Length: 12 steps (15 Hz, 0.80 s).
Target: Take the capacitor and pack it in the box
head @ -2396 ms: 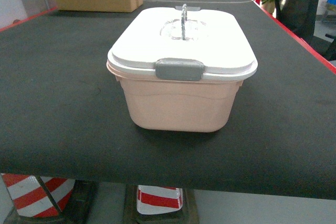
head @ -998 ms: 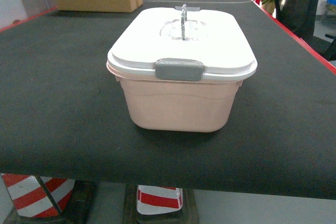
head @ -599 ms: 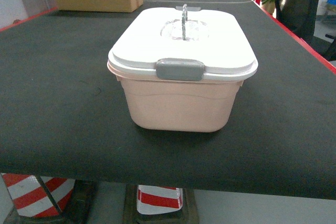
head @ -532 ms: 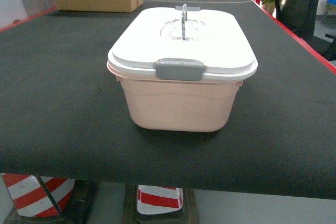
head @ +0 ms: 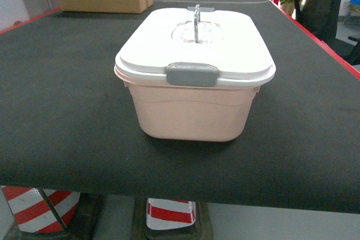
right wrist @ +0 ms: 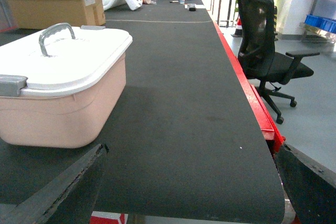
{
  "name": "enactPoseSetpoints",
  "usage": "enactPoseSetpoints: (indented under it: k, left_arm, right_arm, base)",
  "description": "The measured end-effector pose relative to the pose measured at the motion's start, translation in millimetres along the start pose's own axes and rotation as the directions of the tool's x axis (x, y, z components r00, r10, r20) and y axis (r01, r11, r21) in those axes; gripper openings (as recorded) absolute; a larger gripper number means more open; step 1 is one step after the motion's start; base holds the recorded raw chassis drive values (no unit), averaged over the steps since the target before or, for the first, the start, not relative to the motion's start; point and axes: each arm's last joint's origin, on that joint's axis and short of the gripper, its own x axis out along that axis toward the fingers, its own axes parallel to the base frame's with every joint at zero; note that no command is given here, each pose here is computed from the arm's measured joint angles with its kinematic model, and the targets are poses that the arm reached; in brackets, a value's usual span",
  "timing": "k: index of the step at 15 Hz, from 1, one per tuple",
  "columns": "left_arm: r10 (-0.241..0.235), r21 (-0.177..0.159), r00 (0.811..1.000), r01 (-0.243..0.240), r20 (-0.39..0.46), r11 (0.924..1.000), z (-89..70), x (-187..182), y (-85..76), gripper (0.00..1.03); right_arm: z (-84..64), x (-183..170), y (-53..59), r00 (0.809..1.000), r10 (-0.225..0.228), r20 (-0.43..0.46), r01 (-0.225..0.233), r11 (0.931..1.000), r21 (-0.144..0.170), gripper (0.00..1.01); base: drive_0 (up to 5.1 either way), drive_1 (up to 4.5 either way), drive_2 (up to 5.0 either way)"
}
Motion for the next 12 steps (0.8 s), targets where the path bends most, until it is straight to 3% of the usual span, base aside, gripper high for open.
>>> enactPoseSetpoints:
  k: [11, 12]
  left_arm:
    - [0.0, 0.0, 1.0, 0.0, 0.003, 1.0, 0.0, -14.4, 0.0, 0.02]
    - [-0.003, 0.0, 0.999, 0.003, -0.051, 1.0, -6.3, -21.1, -0.1, 0.02]
  right_arm:
    - [0.0, 0.0, 0.0, 1.0, 0.0, 0.0, 0.0, 1.0, 0.0, 0.98]
    - [0.0, 0.0, 0.0, 1.0, 0.0, 0.0, 0.0, 1.0, 0.0, 0.98]
  base:
    - [0.0, 0.0, 0.0]
    - [0.0, 0.0, 0.0]
